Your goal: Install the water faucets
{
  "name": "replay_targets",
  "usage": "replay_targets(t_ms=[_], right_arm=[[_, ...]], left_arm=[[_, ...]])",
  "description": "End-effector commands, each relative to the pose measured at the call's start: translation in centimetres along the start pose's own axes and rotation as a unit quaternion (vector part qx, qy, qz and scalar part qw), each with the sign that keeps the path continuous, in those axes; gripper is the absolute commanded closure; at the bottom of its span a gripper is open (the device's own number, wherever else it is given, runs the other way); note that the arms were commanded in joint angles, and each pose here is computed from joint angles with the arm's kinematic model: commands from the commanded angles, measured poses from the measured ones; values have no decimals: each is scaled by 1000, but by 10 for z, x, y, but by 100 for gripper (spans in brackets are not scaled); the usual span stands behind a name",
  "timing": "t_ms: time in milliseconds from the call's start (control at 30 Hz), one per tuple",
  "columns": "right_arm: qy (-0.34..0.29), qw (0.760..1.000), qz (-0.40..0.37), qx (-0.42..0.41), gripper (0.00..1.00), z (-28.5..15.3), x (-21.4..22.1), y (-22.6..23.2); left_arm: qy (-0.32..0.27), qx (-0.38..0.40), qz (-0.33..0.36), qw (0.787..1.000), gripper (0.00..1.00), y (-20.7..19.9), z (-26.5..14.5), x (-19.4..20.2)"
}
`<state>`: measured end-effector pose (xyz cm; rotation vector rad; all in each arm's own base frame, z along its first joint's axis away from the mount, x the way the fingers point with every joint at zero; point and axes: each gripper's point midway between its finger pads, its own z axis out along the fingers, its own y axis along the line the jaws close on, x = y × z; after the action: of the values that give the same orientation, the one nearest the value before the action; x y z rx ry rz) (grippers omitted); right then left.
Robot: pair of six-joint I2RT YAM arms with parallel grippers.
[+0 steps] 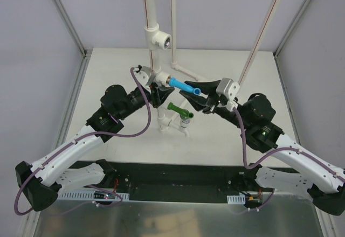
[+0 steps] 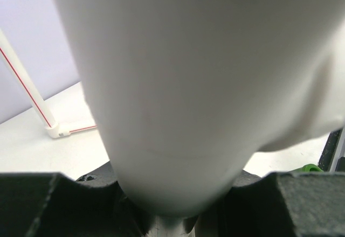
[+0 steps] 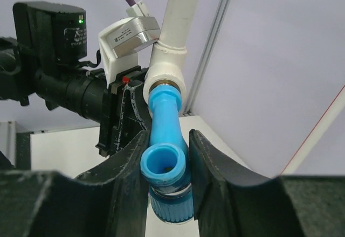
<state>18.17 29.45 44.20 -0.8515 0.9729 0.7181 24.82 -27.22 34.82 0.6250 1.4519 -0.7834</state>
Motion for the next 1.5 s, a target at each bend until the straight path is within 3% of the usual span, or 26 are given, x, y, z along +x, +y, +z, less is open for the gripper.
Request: replay_targets(t_ms=[0, 500, 667, 1100, 1300, 1467], right_arm=[[13, 988, 130, 79, 100, 0, 14, -17], [-7, 903, 402, 151, 100, -1, -1, -23], [-14, 856, 482, 189, 100, -2, -9, -32], [-27, 729, 655, 196, 100, 3, -14, -25], [-31, 722, 656, 217, 100, -2, -15, -32], [-38, 733, 636, 237, 100, -10, -13, -39]], left_arm=[[63, -8, -96, 993, 100, -5, -5, 30], [69, -7, -94, 993, 100, -5, -3, 33], [75, -5, -95, 993, 100, -5, -2, 36], [80, -8, -88, 993, 98, -4, -1, 36], [80, -12, -82, 993, 98, -1, -1, 36], [76, -9, -77, 994, 77, -2, -1, 33]])
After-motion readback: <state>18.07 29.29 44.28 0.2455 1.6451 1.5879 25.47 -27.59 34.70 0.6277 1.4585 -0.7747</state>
